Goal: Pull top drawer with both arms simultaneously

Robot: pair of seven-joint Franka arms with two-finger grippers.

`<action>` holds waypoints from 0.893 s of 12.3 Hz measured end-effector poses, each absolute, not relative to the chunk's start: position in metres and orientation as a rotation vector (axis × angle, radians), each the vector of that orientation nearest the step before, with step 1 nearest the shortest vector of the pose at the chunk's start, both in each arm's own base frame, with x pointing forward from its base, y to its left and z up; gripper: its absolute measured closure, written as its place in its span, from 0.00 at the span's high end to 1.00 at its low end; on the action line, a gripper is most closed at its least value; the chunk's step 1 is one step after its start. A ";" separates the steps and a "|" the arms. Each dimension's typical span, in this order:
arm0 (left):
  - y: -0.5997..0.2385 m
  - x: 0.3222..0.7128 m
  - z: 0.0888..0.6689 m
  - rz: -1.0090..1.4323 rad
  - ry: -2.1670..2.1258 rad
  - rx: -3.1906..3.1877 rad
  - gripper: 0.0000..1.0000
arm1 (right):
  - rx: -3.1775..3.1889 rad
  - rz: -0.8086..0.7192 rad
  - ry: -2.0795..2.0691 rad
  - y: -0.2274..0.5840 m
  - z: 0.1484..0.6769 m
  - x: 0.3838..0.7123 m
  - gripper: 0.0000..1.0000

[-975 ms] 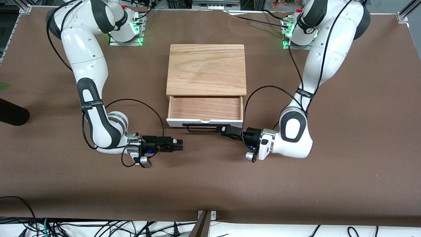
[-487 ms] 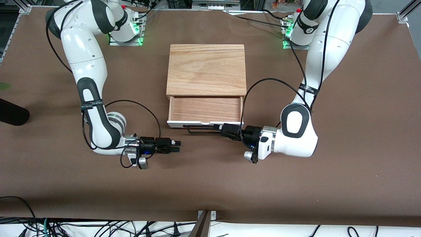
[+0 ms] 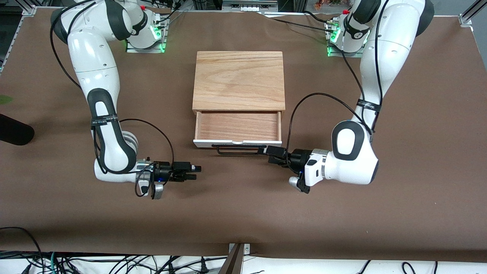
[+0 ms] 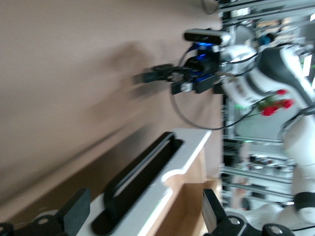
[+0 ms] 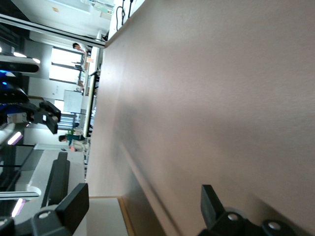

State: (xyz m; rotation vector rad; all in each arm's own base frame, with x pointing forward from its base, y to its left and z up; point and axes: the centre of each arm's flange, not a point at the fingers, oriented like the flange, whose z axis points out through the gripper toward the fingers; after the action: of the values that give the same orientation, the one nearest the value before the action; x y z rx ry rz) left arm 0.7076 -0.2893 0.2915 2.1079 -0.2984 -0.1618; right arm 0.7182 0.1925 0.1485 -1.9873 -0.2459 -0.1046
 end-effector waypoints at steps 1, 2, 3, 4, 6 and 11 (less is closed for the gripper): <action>-0.280 0.710 0.298 -0.146 -0.337 2.167 1.00 | -2.010 -0.099 -0.246 0.187 0.151 0.720 1.00; -0.271 0.712 0.306 -0.129 -0.372 2.223 1.00 | -2.026 -0.091 -0.229 0.184 0.154 0.722 1.00; -0.261 0.714 0.315 -0.111 -0.408 2.282 1.00 | -2.041 -0.088 -0.215 0.182 0.157 0.724 1.00; -0.251 0.717 0.323 -0.094 -0.446 2.345 1.00 | -2.073 -0.084 -0.210 0.181 0.161 0.727 1.00; -0.233 0.720 0.343 -0.056 -0.542 2.482 1.00 | -2.165 -0.052 -0.175 0.179 0.177 0.737 1.00; -0.196 0.713 0.433 0.051 -0.818 2.817 1.00 | -2.343 -0.003 0.060 0.171 0.228 0.762 1.00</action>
State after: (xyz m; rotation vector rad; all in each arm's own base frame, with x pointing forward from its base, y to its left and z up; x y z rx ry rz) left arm 0.7132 -0.1961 0.4331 2.8165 -0.8180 0.0512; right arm 0.7624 0.1710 0.2284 -2.3432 0.0603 -0.0029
